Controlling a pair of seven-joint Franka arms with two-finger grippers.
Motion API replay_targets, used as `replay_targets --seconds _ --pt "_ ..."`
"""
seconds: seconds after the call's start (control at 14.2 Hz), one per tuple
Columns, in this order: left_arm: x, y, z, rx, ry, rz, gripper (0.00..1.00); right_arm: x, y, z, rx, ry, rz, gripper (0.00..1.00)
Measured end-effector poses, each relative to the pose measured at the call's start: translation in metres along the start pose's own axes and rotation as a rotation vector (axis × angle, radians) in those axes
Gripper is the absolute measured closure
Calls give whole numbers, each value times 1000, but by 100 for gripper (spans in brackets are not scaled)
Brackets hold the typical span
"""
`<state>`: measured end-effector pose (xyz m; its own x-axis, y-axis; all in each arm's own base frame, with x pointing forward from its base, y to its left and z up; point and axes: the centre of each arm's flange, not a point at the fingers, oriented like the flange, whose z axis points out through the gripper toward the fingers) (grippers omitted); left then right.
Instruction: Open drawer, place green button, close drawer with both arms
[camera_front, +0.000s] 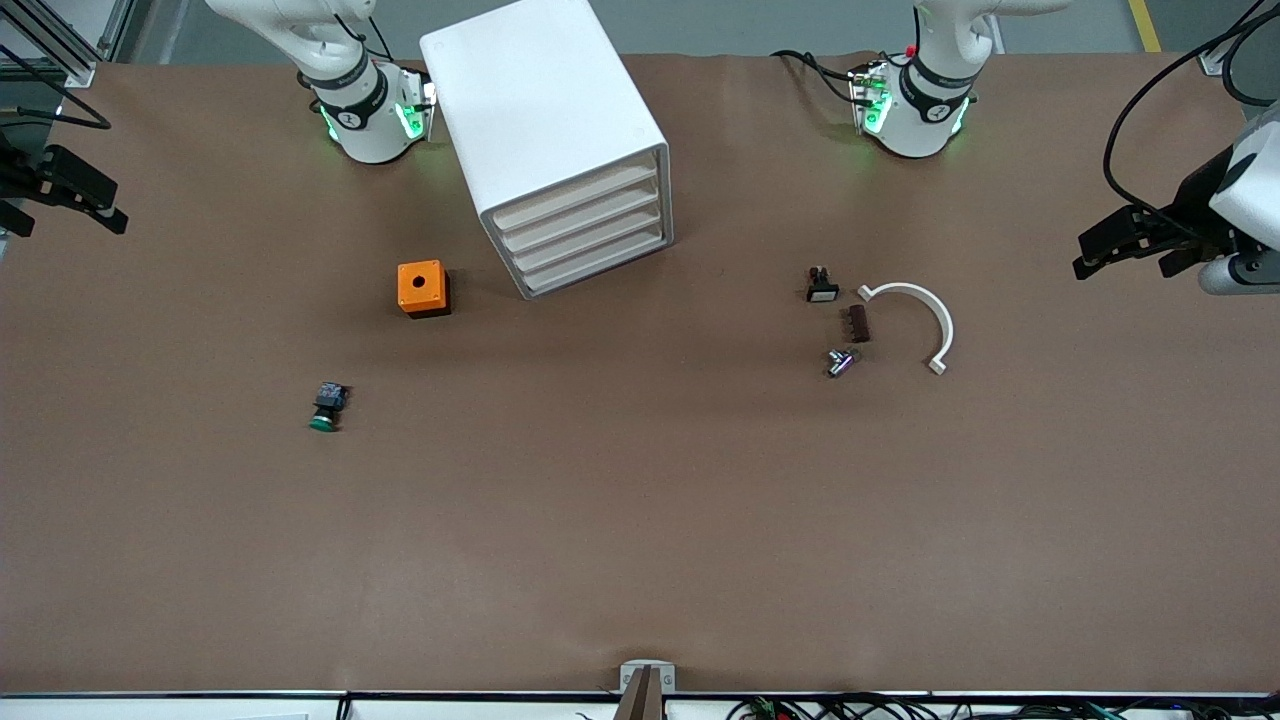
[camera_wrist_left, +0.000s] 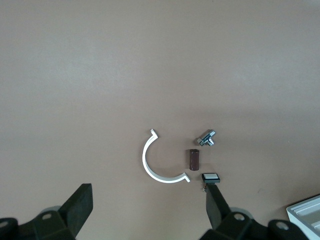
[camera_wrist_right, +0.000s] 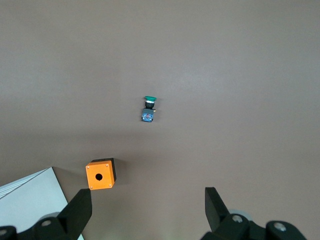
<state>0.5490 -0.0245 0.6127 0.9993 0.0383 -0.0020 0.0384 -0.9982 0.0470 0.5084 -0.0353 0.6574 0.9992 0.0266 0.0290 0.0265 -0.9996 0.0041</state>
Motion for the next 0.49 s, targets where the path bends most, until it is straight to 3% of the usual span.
replay_targets --seconds 0.49 --pt "1 0 2 0 -3 -1 0 0 1 0 0 1 2 0"
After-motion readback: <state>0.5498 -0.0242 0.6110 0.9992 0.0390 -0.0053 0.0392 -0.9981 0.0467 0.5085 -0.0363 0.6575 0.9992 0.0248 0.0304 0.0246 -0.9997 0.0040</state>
